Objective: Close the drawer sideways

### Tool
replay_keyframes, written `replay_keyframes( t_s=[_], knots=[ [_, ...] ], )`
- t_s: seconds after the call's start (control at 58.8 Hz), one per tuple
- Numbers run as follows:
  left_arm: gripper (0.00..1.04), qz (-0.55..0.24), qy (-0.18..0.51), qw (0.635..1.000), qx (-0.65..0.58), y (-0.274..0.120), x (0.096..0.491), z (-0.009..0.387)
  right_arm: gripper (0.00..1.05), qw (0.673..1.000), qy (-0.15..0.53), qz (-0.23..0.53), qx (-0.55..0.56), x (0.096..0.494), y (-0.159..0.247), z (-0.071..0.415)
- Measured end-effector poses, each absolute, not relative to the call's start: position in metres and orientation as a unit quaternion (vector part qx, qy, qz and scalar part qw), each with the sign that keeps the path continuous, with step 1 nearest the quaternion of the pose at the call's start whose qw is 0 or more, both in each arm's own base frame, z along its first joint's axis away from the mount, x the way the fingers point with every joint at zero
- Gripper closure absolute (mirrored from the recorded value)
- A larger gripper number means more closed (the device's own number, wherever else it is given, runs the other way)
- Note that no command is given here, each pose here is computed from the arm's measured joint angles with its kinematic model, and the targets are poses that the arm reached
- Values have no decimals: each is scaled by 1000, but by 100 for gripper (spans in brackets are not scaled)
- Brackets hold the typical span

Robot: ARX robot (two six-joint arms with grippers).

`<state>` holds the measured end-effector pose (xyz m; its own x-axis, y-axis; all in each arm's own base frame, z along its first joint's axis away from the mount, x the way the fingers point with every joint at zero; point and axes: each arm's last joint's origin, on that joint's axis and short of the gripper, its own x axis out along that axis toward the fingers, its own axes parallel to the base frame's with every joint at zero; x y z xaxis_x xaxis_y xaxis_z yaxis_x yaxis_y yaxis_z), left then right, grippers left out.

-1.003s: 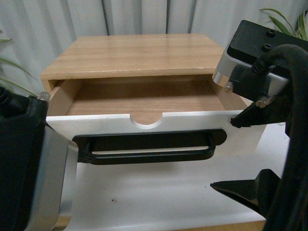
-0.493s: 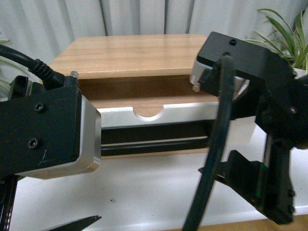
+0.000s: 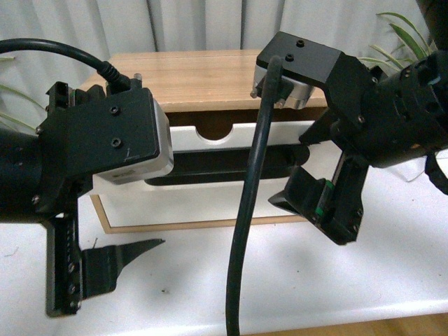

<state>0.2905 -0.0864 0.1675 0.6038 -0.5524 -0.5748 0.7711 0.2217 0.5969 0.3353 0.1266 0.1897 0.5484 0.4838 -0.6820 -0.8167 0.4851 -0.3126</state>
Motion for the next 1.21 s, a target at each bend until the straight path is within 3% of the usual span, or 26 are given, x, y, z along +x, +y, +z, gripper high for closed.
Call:
replay_keyframes(
  t_s=[0.408, 0.765, 0.986, 1.207],
  knots=[
    [7, -378, 116, 797, 457, -90, 332, 155, 7, 846, 266, 351, -302, 369, 127, 184],
    [7, -374, 119, 804, 448, -89, 335, 152, 7, 851, 300, 328, -279, 375, 120, 168],
    [7, -396, 122, 798, 437, -83, 304, 161, 7, 859, 270, 331, -282, 349, 112, 185],
    [7, -390, 61, 812, 429, -69, 248, 175, 7, 878, 200, 334, -277, 294, 104, 213]
  ],
)
